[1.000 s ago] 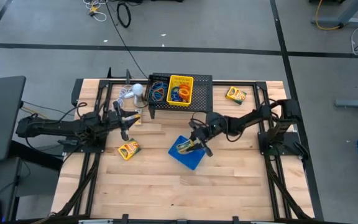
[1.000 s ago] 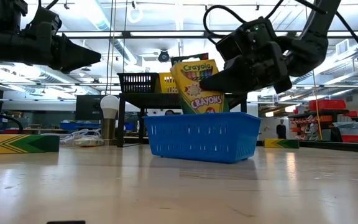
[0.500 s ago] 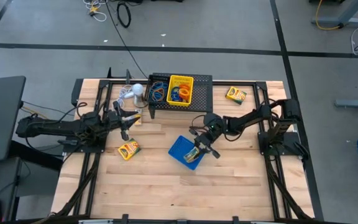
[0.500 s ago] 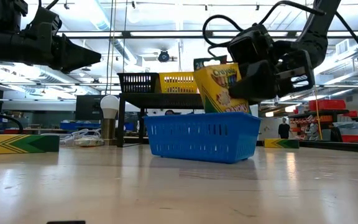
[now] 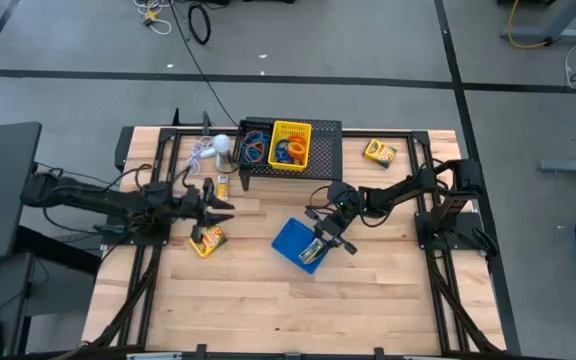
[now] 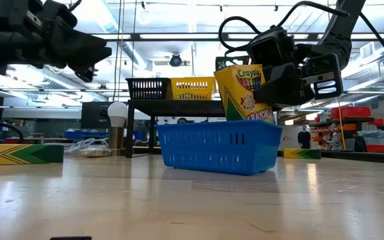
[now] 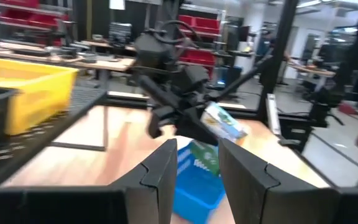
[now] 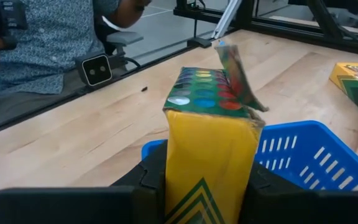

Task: Pick & Place Office Desk Supplies
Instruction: Put the big yellow crayon box into the blue basket

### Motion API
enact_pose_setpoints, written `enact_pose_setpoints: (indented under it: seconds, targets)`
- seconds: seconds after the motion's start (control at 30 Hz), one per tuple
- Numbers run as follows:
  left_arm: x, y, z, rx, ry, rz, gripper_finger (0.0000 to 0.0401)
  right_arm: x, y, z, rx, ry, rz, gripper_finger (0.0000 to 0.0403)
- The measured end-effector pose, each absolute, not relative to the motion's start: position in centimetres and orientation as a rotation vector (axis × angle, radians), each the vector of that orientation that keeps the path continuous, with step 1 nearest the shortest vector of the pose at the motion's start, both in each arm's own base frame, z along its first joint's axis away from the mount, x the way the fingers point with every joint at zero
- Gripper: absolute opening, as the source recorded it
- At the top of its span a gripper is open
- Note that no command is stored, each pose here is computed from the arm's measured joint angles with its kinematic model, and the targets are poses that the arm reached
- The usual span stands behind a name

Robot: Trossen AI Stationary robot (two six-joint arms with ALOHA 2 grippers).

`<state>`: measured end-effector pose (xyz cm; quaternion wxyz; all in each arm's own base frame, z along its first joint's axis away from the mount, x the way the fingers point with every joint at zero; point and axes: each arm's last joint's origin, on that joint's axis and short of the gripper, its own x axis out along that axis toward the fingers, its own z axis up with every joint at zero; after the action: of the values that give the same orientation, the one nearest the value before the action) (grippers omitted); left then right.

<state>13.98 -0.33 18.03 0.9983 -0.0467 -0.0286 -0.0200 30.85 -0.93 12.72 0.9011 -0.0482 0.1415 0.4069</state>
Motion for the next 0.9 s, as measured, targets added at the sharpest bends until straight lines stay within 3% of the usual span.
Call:
enact_pose_setpoints:
  seconds: [0.2, 0.47, 0.57, 0.67, 0.9]
  targets:
    - [17.4, -1.3, 17.7, -0.087, -0.030, -0.152, 0.0125, 30.8, -0.9, 12.7, -0.107, 0.289, 0.843, 0.0101]
    - [25.6, -2.4, 16.8, 0.051, 0.100, -0.340, 0.0118, 30.8, -0.9, 12.7, -0.105, 0.289, 0.845, 0.0101]
    - [27.4, -2.4, 16.1, 0.083, 0.121, -0.403, 0.0081, 30.8, -0.9, 12.7, -0.090, 0.296, 0.842, 0.0101]
    - [28.2, -2.4, 15.6, 0.119, 0.122, -0.461, 0.0019, 30.8, -0.9, 12.7, -0.083, 0.299, 0.842, 0.0101]
    - [29.5, -1.9, 15.2, 0.171, 0.126, -0.434, 0.0004, 30.9, -0.9, 12.7, -0.093, 0.294, 0.845, 0.0101]
